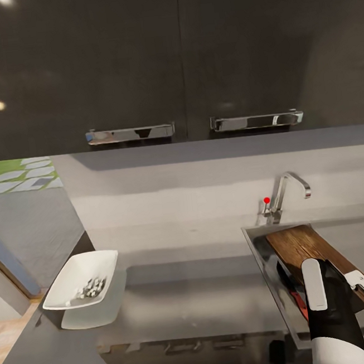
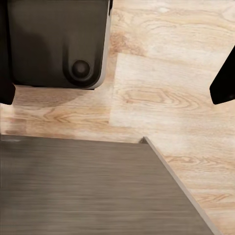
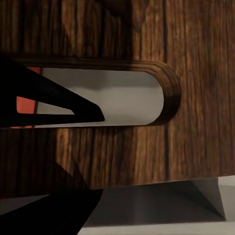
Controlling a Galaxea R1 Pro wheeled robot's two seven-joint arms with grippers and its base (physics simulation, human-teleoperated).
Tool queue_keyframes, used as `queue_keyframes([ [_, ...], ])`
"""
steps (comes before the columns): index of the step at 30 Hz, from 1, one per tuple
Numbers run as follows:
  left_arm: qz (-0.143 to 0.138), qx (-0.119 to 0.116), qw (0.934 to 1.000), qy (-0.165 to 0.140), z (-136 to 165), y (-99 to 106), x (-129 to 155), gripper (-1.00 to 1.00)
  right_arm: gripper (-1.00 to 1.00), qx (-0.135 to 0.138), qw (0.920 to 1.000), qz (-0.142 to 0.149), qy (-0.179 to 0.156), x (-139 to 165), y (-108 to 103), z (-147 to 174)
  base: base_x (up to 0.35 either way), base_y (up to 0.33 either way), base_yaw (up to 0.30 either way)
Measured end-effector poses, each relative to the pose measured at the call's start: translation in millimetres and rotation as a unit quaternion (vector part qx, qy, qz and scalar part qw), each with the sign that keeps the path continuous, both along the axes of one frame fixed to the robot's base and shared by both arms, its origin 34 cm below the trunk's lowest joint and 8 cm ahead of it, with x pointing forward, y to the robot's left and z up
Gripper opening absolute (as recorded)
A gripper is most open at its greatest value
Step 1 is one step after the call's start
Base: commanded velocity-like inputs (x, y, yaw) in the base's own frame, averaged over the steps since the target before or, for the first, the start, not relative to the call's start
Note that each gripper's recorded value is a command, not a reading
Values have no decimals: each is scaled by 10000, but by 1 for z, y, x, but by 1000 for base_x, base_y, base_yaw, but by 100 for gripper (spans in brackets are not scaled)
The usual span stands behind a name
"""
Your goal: In the kitchen, take the Vidalia onion out of the sink, dice it on the chopping board with the paring knife, put the diced onion into the bowl on the countertop, then place both the paring knife and the chopping board into the sink.
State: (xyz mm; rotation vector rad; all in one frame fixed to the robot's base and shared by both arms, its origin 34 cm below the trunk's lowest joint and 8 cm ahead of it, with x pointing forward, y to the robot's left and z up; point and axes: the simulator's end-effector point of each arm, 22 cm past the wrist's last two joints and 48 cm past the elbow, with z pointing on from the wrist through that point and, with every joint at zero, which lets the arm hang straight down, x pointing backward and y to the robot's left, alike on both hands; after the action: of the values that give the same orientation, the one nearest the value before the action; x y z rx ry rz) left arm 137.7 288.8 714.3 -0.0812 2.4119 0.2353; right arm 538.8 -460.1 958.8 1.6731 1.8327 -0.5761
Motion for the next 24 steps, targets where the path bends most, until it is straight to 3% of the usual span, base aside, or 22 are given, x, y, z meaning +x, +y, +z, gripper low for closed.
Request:
queue_keyframes([
  [24, -2, 6, 9998, 211, -1, 0, -13, 100, -100, 2, 9998, 5, 185, -2, 0, -16, 0, 0, 0],
])
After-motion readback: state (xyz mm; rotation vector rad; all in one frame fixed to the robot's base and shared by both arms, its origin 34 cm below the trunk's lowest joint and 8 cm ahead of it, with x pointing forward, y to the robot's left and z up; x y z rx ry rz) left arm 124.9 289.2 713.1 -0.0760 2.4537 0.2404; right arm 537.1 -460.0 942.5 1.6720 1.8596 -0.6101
